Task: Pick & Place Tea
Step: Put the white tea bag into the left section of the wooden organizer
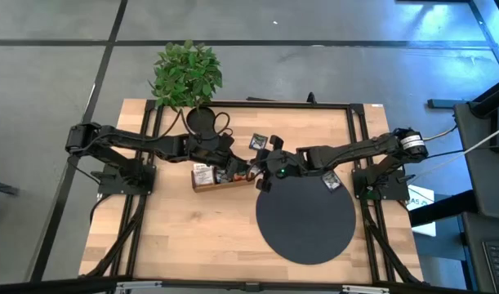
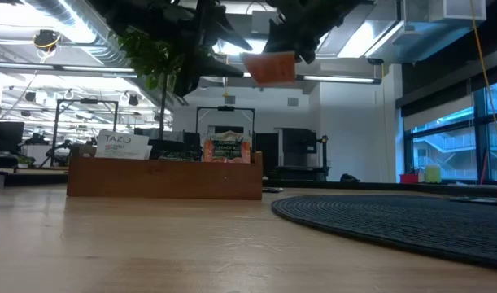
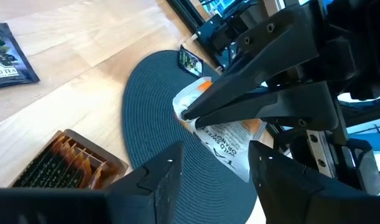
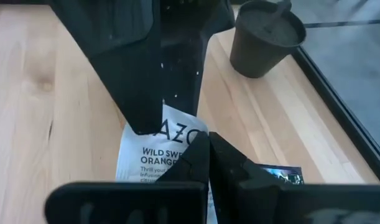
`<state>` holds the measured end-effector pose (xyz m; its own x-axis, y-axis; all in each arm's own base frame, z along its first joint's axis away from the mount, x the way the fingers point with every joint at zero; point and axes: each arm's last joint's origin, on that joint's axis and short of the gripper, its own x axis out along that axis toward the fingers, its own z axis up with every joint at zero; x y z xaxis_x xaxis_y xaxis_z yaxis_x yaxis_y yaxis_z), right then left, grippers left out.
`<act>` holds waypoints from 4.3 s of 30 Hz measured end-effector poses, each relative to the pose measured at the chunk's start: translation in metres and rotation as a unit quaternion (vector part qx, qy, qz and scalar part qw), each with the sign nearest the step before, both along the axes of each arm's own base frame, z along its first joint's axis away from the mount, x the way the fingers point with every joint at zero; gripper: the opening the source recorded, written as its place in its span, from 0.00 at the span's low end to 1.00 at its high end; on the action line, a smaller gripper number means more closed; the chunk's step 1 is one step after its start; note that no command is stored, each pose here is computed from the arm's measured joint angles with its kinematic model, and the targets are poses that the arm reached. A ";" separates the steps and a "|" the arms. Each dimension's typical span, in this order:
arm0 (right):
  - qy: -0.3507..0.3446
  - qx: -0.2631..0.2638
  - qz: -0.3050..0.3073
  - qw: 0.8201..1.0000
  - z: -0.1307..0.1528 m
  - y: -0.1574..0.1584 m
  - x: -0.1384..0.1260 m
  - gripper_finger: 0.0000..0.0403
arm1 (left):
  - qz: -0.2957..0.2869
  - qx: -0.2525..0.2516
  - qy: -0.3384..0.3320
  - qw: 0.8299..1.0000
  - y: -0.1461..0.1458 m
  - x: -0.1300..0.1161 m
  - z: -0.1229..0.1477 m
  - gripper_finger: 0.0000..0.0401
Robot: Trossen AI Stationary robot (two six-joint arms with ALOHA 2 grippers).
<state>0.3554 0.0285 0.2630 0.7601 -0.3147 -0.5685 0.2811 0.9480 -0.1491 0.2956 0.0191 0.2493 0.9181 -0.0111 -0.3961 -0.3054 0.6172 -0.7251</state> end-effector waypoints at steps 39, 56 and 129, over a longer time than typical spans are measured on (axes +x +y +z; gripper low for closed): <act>-0.045 0.191 0.128 0.972 0.027 -0.014 -0.010 0.58 | -0.228 0.267 -0.007 0.936 -0.008 -0.002 -0.007 0.01; -0.027 0.209 0.127 0.969 0.020 -0.014 -0.008 0.36 | -0.233 0.291 -0.020 0.928 -0.008 -0.001 -0.005 0.01; 0.054 0.035 0.010 0.998 0.040 -0.032 -0.048 0.16 | -0.224 0.173 0.400 0.872 0.014 -0.077 -0.043 0.01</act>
<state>0.3078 -0.0032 0.3033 0.6986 -0.2560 -0.6681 0.2473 0.9626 -0.1103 0.2186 0.0334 0.2066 0.2812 -0.0505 -0.9583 -0.2993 0.9442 -0.1376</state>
